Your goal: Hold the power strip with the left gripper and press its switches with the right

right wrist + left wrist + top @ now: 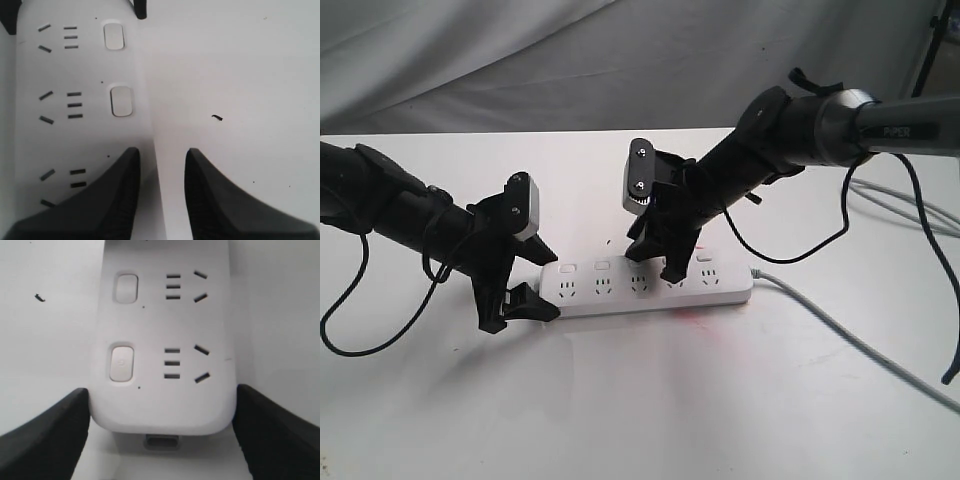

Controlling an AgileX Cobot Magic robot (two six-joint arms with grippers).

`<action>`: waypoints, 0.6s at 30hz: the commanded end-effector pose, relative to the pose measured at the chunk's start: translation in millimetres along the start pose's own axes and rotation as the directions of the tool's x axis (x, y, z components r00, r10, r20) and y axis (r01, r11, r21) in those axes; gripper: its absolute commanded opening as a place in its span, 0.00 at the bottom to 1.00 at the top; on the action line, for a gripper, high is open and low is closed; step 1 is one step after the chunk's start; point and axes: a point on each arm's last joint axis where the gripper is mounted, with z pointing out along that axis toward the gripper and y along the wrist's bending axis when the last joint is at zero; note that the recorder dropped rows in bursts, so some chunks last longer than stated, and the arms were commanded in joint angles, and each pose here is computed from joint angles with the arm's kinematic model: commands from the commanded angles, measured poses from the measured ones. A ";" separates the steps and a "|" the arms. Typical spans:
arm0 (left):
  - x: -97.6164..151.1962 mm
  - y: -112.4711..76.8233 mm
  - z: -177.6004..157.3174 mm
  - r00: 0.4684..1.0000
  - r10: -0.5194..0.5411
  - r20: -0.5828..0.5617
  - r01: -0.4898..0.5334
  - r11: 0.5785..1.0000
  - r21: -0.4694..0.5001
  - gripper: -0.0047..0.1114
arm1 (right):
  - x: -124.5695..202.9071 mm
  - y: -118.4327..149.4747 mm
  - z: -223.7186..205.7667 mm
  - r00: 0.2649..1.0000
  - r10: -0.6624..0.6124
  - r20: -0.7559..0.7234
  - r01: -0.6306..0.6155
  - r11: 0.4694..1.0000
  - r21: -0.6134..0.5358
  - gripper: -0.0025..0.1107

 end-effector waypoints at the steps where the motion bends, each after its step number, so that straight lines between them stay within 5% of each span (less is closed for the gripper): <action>1: 1.8 0.1 0.8 0.999 0.034 -0.026 -0.034 0.999 -0.002 0.61 | 3.0 1.7 3.6 1.000 -0.013 -0.016 0.013 1.000 -0.014 0.29; 18: 1.8 0.1 0.8 0.999 0.034 -0.026 -0.034 0.999 -0.002 0.61 | 19.9 10.3 23.4 0.998 -0.021 -0.064 0.014 0.995 -0.103 0.29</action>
